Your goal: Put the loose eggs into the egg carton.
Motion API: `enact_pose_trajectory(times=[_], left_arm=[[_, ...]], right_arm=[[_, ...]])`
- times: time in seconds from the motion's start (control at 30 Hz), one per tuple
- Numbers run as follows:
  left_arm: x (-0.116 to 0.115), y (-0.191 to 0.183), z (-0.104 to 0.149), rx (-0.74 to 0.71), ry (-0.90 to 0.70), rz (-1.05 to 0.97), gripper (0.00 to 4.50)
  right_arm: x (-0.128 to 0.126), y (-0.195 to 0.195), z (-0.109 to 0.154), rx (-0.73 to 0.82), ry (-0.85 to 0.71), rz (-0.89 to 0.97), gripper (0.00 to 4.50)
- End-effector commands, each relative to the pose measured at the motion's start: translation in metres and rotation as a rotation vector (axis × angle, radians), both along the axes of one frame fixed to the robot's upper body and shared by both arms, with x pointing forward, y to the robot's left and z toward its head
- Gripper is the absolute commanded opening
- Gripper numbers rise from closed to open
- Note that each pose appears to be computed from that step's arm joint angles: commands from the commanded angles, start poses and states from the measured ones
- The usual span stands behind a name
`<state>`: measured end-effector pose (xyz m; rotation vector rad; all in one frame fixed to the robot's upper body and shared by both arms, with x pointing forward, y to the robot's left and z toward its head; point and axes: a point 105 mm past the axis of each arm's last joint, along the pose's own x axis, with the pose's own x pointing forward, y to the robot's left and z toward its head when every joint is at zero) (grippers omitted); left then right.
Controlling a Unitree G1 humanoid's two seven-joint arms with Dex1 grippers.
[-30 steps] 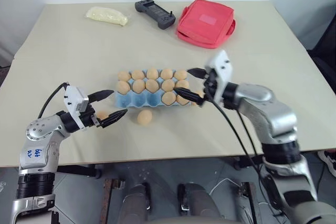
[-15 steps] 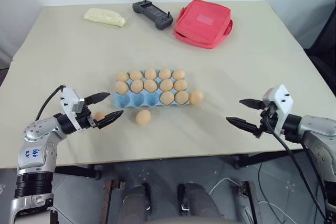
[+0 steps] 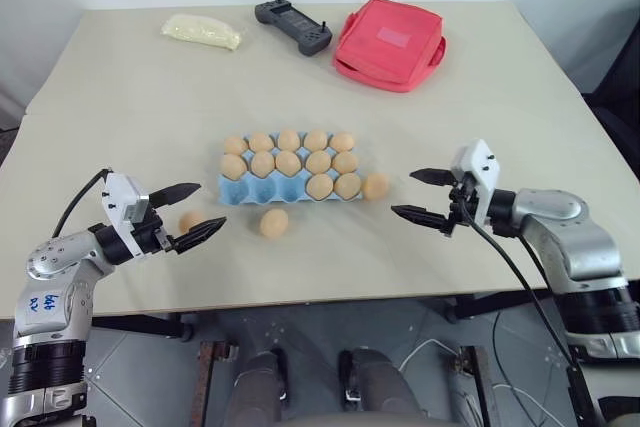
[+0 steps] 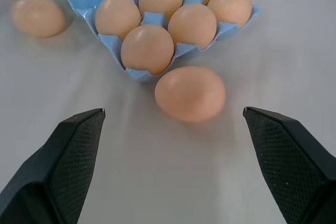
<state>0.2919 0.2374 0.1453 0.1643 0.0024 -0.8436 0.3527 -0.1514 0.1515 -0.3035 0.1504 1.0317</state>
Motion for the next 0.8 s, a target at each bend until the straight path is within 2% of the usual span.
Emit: enact_pose_trajectory(times=[0.03,0.4,0.57,0.67,0.8], left_arm=[[-0.006,0.002,0.015,0.008,-0.055,0.008,4.5],[-0.017,0.004,0.013,0.007,-0.065,0.052,4.5],[-0.02,0.004,0.013,0.005,-0.067,0.067,4.5],[-0.021,0.003,0.013,0.002,-0.069,0.069,4.5],[-0.022,0.004,0.013,0.001,-0.07,0.073,4.5]], right_arm=[[0.012,0.006,0.003,-0.027,-0.042,0.048,4.42],[0.04,0.03,-0.014,-0.104,-0.021,0.142,4.42],[0.053,0.037,-0.017,-0.079,-0.032,0.088,4.42],[0.053,0.038,-0.018,-0.06,-0.022,0.091,3.85],[0.049,0.035,-0.015,-0.058,-0.027,0.101,2.52]])
